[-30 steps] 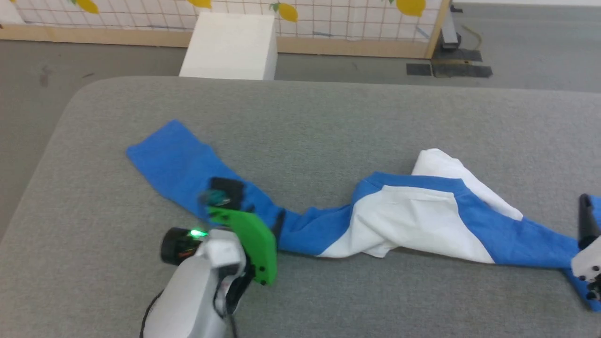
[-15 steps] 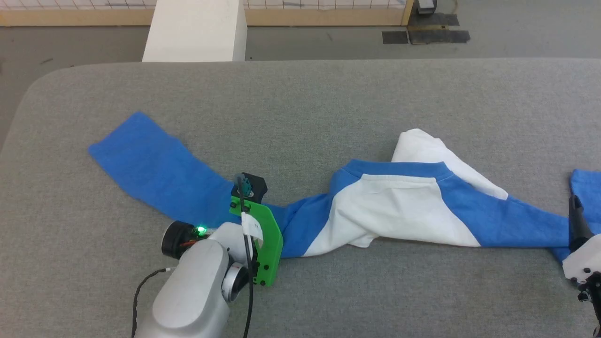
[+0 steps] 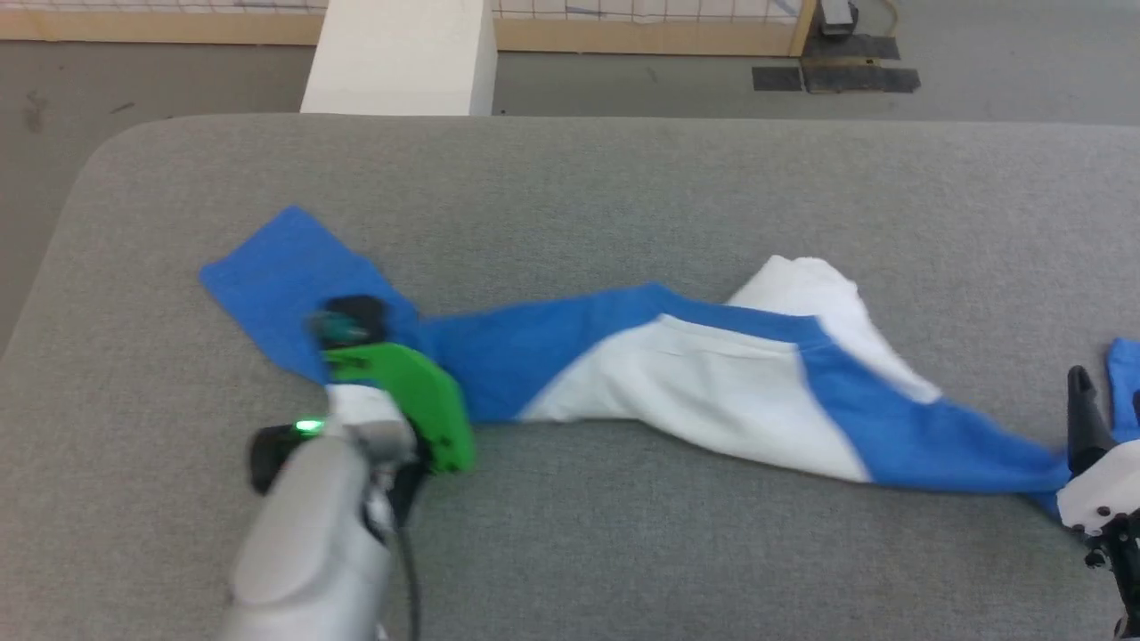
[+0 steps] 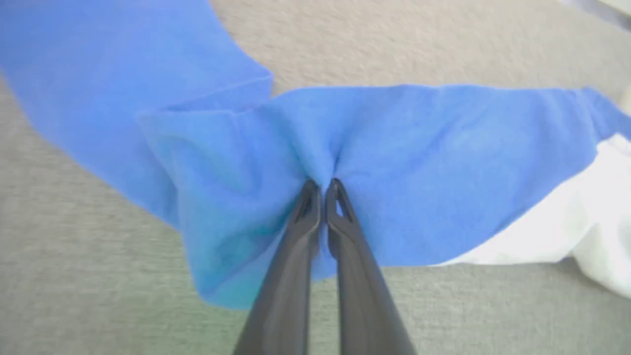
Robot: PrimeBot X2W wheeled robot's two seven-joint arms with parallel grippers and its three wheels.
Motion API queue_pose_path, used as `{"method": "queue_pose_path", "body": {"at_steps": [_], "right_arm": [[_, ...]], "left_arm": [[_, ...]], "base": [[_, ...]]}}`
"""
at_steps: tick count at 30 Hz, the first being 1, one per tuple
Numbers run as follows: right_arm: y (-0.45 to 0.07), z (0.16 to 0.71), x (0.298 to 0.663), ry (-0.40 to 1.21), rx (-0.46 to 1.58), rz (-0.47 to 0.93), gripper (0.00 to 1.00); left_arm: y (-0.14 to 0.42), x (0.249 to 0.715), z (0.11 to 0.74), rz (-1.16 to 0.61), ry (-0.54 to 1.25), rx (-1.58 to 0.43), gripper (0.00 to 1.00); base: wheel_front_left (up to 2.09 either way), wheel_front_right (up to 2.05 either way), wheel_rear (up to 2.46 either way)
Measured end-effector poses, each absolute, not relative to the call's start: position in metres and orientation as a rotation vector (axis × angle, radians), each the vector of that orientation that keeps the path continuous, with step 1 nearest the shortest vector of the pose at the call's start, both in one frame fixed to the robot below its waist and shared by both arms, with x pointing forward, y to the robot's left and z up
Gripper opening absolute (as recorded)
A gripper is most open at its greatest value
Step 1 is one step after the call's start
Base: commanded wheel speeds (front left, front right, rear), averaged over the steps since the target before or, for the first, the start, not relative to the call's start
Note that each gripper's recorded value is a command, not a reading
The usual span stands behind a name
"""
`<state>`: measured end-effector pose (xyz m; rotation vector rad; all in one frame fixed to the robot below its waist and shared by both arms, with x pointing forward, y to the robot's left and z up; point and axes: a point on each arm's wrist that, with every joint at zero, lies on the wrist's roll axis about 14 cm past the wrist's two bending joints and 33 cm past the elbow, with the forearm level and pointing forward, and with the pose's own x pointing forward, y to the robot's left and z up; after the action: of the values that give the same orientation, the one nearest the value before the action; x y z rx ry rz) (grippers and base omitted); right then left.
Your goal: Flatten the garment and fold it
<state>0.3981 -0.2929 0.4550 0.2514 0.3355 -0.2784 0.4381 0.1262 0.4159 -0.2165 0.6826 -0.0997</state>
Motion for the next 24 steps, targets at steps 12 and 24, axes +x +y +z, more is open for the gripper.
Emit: {"method": "queue_pose_path", "body": {"at_steps": [12, 24], "right_arm": [[-0.277, 0.455, 0.405, 0.340, 0.246, -0.230, 1.00], [-0.190, 0.480, 0.426, 0.326, 0.178, 0.045, 1.00]], "left_arm": [[0.204, 0.435, 0.428, 0.177, 0.522, -0.460, 1.00], [0.244, 0.405, 0.520, 0.208, -0.105, -0.246, 1.00]], "base": [[0.00, 0.00, 0.00], [0.00, 0.00, 0.00]]}}
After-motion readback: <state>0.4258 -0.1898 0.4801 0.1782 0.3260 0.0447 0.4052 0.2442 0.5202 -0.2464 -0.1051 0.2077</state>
